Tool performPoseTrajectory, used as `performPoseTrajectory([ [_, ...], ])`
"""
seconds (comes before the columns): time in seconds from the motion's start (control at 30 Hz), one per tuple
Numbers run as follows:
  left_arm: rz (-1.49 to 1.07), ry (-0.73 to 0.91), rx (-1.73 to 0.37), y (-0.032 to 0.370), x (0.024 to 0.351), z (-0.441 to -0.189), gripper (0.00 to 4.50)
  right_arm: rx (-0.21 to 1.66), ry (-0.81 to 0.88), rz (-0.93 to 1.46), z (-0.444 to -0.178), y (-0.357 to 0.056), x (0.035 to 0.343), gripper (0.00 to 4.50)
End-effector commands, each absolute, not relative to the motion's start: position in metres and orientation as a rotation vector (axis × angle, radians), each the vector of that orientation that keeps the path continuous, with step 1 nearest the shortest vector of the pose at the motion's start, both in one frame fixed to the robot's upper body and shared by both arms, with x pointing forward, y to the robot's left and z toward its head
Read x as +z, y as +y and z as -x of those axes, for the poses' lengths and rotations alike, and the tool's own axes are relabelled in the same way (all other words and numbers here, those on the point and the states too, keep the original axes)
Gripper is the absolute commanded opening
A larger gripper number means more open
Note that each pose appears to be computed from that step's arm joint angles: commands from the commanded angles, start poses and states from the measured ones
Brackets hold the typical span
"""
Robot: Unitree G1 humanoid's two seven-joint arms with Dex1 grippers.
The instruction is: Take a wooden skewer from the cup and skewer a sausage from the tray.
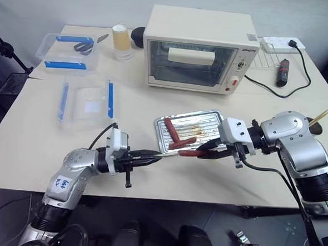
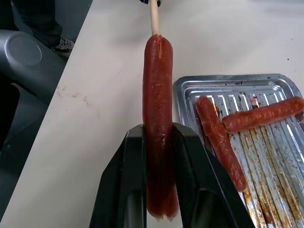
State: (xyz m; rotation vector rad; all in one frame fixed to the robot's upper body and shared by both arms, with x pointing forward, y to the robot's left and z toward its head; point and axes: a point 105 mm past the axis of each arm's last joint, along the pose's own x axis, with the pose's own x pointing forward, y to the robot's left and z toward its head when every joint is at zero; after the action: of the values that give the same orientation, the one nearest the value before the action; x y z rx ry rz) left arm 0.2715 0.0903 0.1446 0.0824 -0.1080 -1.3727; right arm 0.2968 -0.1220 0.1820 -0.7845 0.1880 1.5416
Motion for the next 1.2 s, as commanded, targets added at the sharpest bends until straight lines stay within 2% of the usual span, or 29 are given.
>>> performPoseTrajectory([
  [0.03,-0.099,-0.143,-1.469,0.064,0.152,-0.269,0.0,1.612,0.105,0.821,-0.287,-0.103,0.194,0.72],
  [0.3,-0.096,-0.14,-1.607,0.039,0.158,-0.267,0.0,1.635,0.08,0.838,-0.287,-0.095,0.196,0.72],
  [0.77,-0.124,-0.11,-1.552,0.054,0.151,-0.267,0.0,1.593,0.121,0.865,-0.292,-0.109,0.194,0.72],
  [0.9,-0.137,-0.115,-1.541,0.051,0.152,-0.269,0.0,1.58,0.103,0.873,-0.295,-0.106,0.195,0.23],
  [1.2,-0.23,-0.077,-1.522,0.039,0.153,-0.273,0.0,1.559,0.124,0.915,-0.297,-0.104,0.193,0.23],
])
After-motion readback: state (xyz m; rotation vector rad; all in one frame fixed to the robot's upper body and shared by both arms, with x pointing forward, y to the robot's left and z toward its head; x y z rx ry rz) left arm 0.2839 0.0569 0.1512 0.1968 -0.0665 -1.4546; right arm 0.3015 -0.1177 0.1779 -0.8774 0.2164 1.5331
